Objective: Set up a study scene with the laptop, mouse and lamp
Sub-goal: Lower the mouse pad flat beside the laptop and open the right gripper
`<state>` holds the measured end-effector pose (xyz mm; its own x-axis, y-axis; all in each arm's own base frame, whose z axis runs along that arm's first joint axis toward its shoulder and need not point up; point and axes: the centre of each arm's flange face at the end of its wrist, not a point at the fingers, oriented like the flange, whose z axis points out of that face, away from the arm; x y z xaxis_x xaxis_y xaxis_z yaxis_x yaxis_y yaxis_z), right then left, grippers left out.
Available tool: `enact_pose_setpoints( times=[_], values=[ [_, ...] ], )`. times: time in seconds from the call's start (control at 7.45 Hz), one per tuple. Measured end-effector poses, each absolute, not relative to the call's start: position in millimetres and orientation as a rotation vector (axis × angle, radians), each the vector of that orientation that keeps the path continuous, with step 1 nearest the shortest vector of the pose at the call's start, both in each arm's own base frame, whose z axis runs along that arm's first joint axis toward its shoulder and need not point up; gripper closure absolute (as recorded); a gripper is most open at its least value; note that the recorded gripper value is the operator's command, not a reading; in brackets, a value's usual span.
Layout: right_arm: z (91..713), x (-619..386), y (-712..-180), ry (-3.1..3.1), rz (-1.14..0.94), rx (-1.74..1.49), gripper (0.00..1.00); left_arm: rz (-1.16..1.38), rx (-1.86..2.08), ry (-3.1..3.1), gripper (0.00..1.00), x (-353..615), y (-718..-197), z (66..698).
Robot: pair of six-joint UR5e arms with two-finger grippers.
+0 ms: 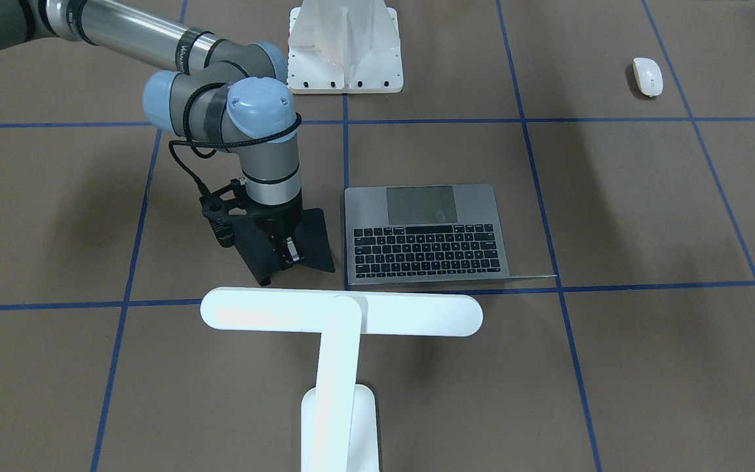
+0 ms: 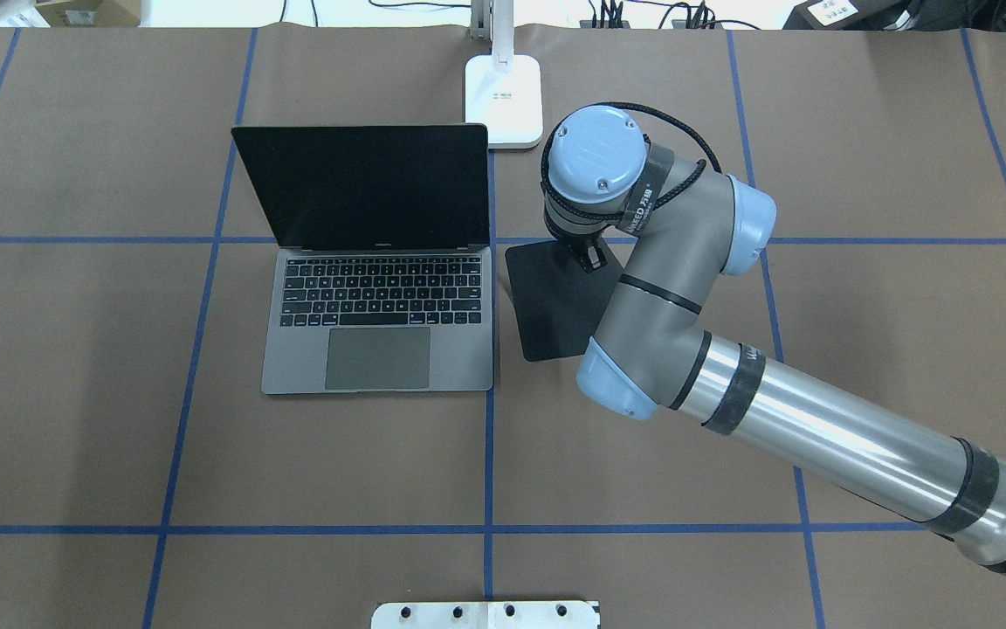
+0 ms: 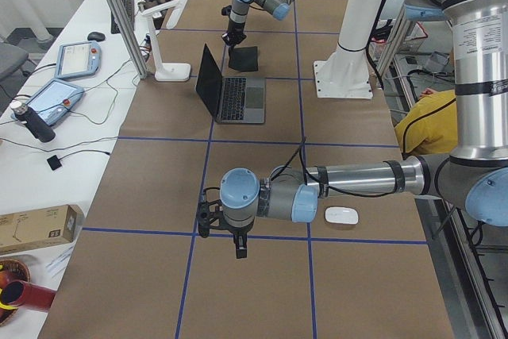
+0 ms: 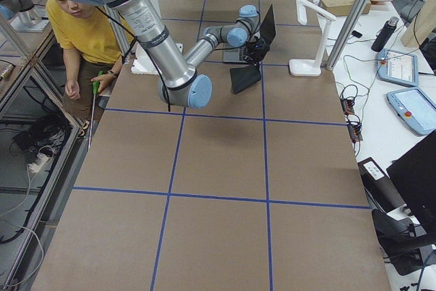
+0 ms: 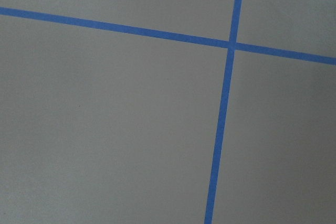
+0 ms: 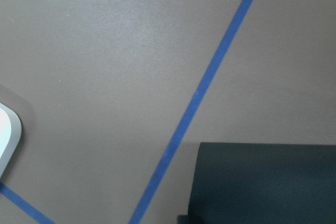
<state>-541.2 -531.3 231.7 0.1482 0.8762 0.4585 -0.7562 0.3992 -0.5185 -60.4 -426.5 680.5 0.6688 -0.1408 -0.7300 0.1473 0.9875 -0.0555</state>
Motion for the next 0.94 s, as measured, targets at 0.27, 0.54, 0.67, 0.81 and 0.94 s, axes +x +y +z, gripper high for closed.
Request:
enact_pose_setpoints(
  times=[0.27,0.54,0.67,0.81,0.94],
  values=[
    [230.4,-554.1,-538.9,-0.784,1.24,-0.205,0.76,-0.163,0.006,0.823,0.0,-59.9,-426.8,681.2],
    [232.9,-557.6,-539.8,-0.78,1.257,-0.214,0.0,-0.165,0.003,0.823,0.0,-59.3,-427.5,682.4],
    [233.4,-557.9,-539.5,-0.78,1.255,-0.214,0.0,-0.167,0.001,0.822,0.0,-59.2,-427.8,682.9],
    [231.2,-557.5,-538.9,-0.789,1.249,-0.216,0.0,-0.168,-0.001,0.822,0.0,-59.1,-427.8,683.6],
    [227.6,-556.4,-538.0,-0.804,1.242,-0.216,0.0,-0.169,-0.002,0.822,0.0,-59.1,-427.9,684.0]
  ],
)
